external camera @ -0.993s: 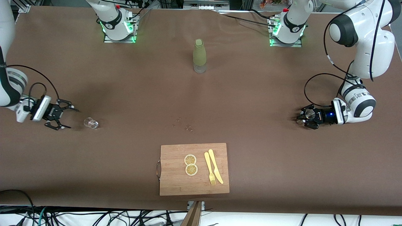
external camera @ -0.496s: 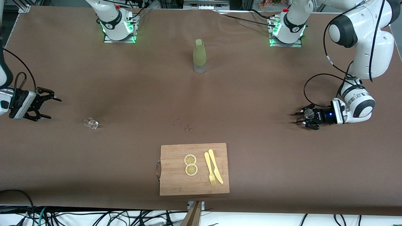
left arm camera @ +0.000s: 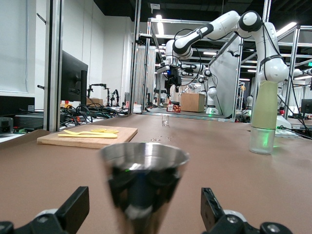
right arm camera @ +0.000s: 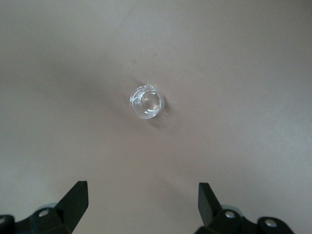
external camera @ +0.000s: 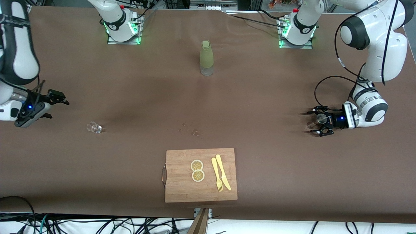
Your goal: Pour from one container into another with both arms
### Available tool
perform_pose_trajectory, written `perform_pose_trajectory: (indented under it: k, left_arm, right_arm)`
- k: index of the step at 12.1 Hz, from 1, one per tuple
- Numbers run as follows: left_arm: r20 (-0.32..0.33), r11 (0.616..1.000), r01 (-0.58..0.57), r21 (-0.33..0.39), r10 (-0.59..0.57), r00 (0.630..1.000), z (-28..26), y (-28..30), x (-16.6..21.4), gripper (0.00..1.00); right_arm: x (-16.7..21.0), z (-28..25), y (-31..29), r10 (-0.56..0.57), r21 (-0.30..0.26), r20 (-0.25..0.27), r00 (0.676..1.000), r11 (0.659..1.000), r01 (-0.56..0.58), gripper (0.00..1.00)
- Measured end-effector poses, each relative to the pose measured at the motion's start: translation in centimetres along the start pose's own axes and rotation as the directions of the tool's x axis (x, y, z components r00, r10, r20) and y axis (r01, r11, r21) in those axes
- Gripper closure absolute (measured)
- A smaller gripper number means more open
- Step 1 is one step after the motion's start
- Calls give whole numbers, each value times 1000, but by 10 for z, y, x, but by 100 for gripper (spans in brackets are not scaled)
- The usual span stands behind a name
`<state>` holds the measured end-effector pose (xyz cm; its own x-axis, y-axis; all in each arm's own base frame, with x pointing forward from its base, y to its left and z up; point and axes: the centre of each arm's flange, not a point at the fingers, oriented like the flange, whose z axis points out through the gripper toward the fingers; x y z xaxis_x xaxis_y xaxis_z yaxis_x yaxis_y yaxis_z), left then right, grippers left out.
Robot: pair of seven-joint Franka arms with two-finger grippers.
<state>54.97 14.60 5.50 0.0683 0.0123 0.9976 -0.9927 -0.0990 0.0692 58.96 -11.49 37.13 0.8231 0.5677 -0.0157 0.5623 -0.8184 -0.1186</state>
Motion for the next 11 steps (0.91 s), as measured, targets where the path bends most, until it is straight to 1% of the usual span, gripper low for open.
perform_pose_trajectory:
  k: [2, 3, 4, 6, 7, 8, 9, 11]
  left_arm:
    - [26, 1000, 0, -20, 1, 1000, -12, 1, 2, 0]
    - [44, 1000, -5, -29, 6, 999, -25, 0, 5, 0]
    - [65, 999, -12, -34, 14, 998, -39, -1, 10, 0]
    - [118, 999, -17, -52, 23, 993, -70, -4, 21, 0]
    - [144, 998, -14, -64, 23, 989, -81, -6, 26, 0]
    - [177, 998, -8, -67, 19, 984, -94, -8, 33, 0]
    - [204, 998, 0, -59, 12, 979, -105, -12, 41, 0]
    - [278, 998, 40, -42, -27, 960, -124, -22, 57, 0]
  right_arm:
    - [18, -5, -20, 121, -19, 0, 993, 993, -121, 0]
    - [26, -7, -28, 180, -27, -1, 984, 983, -180, 0]
    - [35, -8, -37, 236, -47, 5, 972, 971, -236, 0]
    - [57, -10, -62, 360, -109, 11, 933, 928, -357, 0]
    - [69, -11, -78, 400, -141, 8, 916, 908, -395, 0]
    - [82, -13, -97, 450, -172, -6, 893, 879, -444, 0]
    - [91, -16, -113, 490, -188, -20, 871, 854, -485, 0]
    - [101, -35, -140, 541, -194, -34, 841, 821, -536, 0]
